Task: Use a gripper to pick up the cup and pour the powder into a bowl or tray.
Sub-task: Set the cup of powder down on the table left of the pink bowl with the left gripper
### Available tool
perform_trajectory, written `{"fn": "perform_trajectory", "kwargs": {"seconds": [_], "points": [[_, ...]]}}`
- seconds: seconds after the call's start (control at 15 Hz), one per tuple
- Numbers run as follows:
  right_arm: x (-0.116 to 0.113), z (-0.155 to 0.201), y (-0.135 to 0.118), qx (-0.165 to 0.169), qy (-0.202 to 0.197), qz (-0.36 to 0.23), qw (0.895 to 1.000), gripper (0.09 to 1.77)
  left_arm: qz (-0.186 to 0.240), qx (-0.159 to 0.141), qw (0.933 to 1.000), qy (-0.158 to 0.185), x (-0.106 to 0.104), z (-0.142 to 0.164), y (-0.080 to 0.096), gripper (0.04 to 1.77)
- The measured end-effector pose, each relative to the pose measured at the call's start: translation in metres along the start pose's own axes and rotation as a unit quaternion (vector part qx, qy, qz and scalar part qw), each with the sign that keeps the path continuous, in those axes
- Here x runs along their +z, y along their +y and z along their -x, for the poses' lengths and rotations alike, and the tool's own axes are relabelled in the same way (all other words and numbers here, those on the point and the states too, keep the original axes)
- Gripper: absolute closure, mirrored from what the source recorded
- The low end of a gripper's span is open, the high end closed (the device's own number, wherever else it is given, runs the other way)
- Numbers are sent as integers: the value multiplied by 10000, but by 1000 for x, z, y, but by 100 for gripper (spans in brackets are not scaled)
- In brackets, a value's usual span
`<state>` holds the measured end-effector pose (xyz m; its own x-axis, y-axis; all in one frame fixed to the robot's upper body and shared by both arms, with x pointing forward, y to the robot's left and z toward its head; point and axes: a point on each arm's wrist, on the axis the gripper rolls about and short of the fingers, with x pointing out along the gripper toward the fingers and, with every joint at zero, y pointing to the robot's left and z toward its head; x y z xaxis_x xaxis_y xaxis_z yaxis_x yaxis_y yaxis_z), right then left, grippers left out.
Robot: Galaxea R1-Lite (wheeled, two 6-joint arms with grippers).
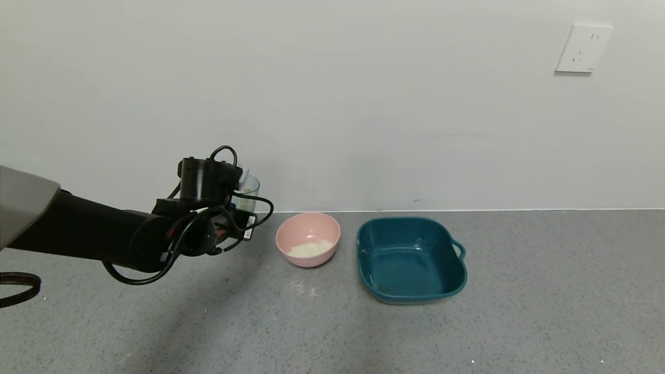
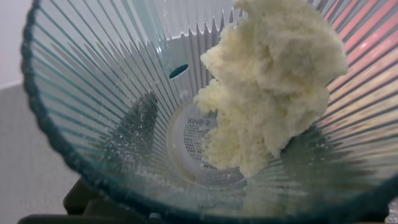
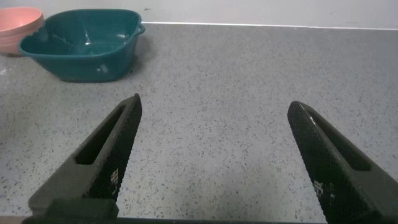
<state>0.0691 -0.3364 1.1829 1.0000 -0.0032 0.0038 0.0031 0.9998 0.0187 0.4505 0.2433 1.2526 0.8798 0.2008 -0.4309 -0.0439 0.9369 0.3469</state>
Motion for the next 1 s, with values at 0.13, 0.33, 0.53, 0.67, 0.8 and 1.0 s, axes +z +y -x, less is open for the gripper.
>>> {"fn": "perform_trajectory", "kwargs": {"seconds": [0.13,0.33,0.53,0.67,0.8,1.0], "points": [[0,0,0,0,0,2,10000,15,492,-39,9988,29,-4,1,9,54],[0,0,0,0,-2,2,10000,15,880,32,9961,-38,-13,3,16,54],[0,0,0,0,-2,2,10000,15,962,3,9953,-145,-26,4,16,54],[0,0,0,0,-2,2,10000,15,999,-49,9948,-209,-34,5,14,55],[0,0,0,0,-2,3,10000,15,1080,-62,9937,-306,-39,6,13,55],[0,0,0,0,-2,2,10000,15,1124,-43,9931,-333,-48,4,13,55]]}}
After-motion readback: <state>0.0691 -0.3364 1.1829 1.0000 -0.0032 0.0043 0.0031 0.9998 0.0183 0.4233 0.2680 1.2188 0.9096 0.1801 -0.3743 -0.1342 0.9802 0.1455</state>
